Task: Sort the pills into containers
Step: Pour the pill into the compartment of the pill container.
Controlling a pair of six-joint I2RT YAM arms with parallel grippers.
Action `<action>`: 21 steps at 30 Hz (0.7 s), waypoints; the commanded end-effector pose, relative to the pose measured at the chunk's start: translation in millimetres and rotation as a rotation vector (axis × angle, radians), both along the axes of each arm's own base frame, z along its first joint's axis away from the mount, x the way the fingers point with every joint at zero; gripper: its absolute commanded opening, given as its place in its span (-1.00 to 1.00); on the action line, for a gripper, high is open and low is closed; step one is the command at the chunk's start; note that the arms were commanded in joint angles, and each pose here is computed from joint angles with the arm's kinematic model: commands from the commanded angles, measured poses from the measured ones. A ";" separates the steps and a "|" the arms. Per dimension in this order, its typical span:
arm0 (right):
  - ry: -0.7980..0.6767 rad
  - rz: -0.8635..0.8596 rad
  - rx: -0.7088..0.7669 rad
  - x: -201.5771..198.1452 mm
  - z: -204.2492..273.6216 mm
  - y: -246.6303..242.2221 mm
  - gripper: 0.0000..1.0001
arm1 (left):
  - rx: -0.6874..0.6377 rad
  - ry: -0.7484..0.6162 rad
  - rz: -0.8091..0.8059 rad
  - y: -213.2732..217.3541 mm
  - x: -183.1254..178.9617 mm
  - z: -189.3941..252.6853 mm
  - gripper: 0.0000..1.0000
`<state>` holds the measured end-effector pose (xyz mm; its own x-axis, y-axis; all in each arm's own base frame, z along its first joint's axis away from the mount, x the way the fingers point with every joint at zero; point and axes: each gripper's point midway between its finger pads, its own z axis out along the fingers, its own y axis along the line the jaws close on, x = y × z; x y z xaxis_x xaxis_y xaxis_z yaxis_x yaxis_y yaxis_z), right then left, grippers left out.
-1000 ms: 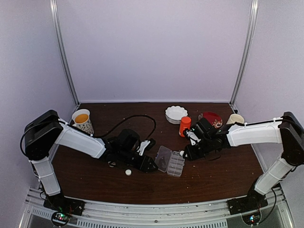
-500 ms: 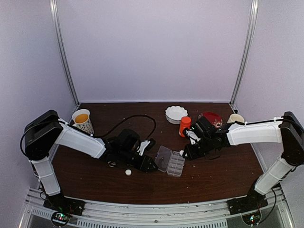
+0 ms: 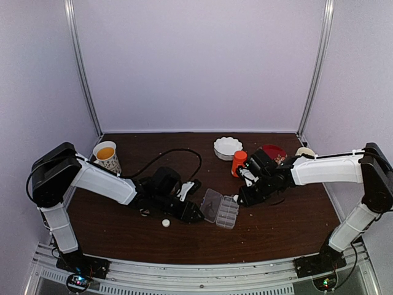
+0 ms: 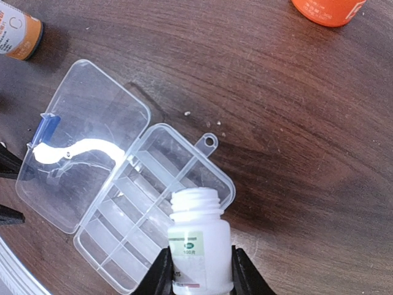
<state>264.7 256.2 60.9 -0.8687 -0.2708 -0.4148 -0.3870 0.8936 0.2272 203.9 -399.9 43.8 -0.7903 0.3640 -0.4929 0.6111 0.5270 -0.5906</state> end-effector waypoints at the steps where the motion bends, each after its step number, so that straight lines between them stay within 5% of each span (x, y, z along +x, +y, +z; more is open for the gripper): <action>1: -0.016 -0.011 -0.058 8.4 3.6 -6.6 -1.00 | -0.020 -0.010 -0.001 -5.2 4.4 0.8 -0.11; 4: -0.022 -0.001 0.004 6.9 6.9 2.1 -1.00 | -0.017 -0.010 -0.002 -4.8 4.2 0.2 -0.11; 7: -0.007 -0.026 -0.091 9.7 -1.8 -10.5 -1.00 | -0.018 -0.010 -0.001 -4.9 4.4 0.5 -0.11; 11: -0.017 -0.003 0.019 6.7 5.9 4.0 -1.00 | -0.017 -0.008 -0.001 -4.5 3.9 -0.1 -0.11; 21: -0.010 -0.024 -0.098 13.1 -2.4 -8.9 -1.00 | -0.019 -0.008 -0.002 -5.0 4.1 0.5 -0.11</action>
